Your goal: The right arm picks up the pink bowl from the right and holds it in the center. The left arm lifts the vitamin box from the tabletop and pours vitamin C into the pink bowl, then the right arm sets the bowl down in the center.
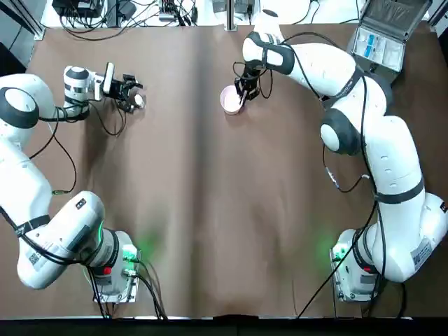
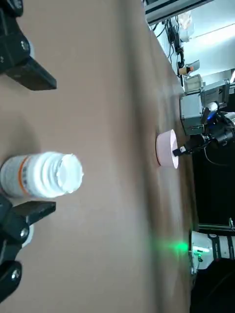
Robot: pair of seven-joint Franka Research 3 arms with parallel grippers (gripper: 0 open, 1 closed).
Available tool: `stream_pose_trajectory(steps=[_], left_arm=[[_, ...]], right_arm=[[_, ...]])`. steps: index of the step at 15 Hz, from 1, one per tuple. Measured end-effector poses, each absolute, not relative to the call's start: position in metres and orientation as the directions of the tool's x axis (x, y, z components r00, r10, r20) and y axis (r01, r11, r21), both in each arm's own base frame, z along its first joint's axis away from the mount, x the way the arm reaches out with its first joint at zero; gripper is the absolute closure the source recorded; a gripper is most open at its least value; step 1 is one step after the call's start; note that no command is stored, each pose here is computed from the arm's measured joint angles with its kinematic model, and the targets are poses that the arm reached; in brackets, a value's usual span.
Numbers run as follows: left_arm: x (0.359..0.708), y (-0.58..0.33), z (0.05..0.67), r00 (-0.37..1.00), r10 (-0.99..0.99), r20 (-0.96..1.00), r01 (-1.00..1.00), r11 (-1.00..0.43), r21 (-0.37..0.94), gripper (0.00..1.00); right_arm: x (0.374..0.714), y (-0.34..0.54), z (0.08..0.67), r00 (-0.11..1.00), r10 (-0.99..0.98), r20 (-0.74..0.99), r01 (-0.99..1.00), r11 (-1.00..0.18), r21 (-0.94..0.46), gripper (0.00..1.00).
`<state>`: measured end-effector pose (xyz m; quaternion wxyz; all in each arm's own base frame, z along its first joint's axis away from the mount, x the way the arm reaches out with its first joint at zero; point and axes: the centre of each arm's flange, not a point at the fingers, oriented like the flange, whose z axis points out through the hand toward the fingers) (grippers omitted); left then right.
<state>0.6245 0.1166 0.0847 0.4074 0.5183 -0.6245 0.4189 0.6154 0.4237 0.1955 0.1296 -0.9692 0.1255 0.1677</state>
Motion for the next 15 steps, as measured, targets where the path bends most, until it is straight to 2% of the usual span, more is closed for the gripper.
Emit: stream_pose_trajectory(steps=[1,2,5,6,9,15], left_arm=[[0.628,0.118,0.095,-0.145,-0.316,0.938,-0.987,0.114,-0.114,0.00],[0.633,0.119,0.108,-0.163,-0.324,0.932,-0.984,0.117,-0.132,0.00],[0.655,0.111,0.172,-0.213,-0.358,0.909,-0.976,0.129,-0.177,0.00],[0.661,0.106,0.195,-0.224,-0.378,0.898,-0.973,0.136,-0.185,0.00],[0.676,0.076,0.267,-0.259,-0.450,0.854,-0.964,0.180,-0.198,0.00],[0.682,-0.010,0.350,-0.402,-0.585,0.704,-0.906,0.364,-0.214,0.00]], right_arm=[[0.615,0.424,0.195,0.912,-0.200,-0.358,-0.287,-0.935,-0.208,0.83],[0.615,0.424,0.194,0.912,-0.199,-0.358,-0.286,-0.935,-0.208,0.76],[0.617,0.426,0.201,0.916,-0.191,-0.352,-0.279,-0.936,-0.217,0.48],[0.616,0.427,0.210,0.916,-0.182,-0.358,-0.271,-0.938,-0.217,0.35],[0.615,0.420,0.253,0.903,-0.149,-0.403,-0.245,-0.950,-0.196,0.10],[0.652,0.324,0.386,0.914,-0.227,-0.337,-0.293,-0.943,-0.159,0.09]])
